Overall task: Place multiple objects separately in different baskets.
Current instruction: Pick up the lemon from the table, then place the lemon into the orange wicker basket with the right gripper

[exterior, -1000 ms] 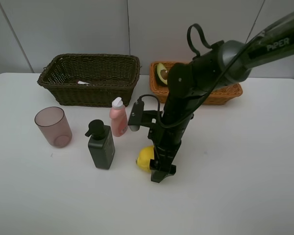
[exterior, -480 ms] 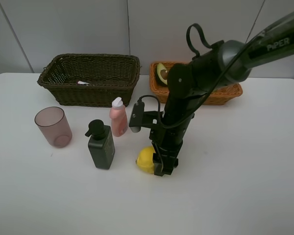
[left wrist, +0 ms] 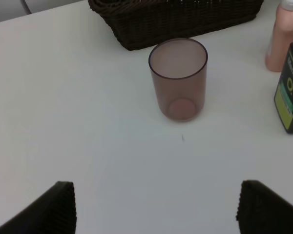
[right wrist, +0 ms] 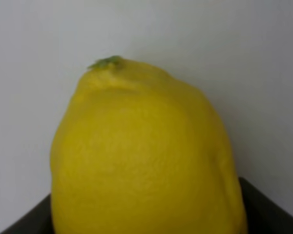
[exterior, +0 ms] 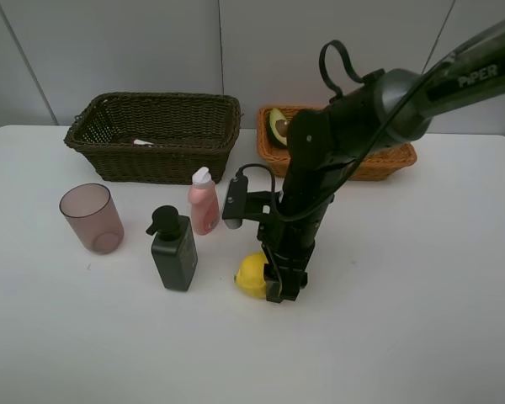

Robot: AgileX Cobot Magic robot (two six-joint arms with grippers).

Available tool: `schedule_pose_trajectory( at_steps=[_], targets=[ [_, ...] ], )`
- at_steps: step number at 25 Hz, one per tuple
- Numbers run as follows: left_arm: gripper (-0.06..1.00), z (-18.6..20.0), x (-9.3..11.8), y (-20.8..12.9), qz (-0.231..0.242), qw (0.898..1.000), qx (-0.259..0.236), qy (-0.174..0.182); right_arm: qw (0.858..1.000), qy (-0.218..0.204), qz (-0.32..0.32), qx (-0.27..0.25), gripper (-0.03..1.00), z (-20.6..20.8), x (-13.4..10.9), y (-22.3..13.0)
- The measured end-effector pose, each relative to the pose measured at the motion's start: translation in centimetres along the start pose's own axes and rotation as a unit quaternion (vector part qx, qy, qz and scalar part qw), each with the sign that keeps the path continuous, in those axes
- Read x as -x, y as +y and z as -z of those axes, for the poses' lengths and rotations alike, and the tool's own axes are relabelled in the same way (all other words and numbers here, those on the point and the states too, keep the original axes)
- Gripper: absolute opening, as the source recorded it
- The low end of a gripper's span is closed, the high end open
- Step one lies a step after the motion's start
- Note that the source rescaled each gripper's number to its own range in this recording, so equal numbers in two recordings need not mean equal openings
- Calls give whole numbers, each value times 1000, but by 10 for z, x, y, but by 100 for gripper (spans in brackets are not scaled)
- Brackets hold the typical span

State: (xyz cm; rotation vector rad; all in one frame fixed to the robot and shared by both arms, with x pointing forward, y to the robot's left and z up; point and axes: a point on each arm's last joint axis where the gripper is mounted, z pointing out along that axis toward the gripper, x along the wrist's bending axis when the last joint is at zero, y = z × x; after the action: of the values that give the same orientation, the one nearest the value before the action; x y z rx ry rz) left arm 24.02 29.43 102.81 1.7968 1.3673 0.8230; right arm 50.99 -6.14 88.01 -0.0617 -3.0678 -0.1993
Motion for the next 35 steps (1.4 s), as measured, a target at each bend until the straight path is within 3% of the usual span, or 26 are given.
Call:
schedule_pose_trajectory(
  at_steps=[15, 20, 28, 35],
  targets=[
    [89, 0, 0, 0, 0, 1000, 0, 0, 1000, -4, 10, 3, 55, 26, -4, 2],
    [89, 0, 0, 0, 0, 1000, 0, 0, 999, -38, 14, 10, 55, 56, 0, 5],
    [89, 0, 0, 0, 0, 1000, 0, 0, 991, -112, -59, 32, 55, 100, 40, -9],
    [89, 0, 0, 0, 0, 1000, 0, 0, 973, -178, -130, 71, 55, 138, 85, -41]
  ],
)
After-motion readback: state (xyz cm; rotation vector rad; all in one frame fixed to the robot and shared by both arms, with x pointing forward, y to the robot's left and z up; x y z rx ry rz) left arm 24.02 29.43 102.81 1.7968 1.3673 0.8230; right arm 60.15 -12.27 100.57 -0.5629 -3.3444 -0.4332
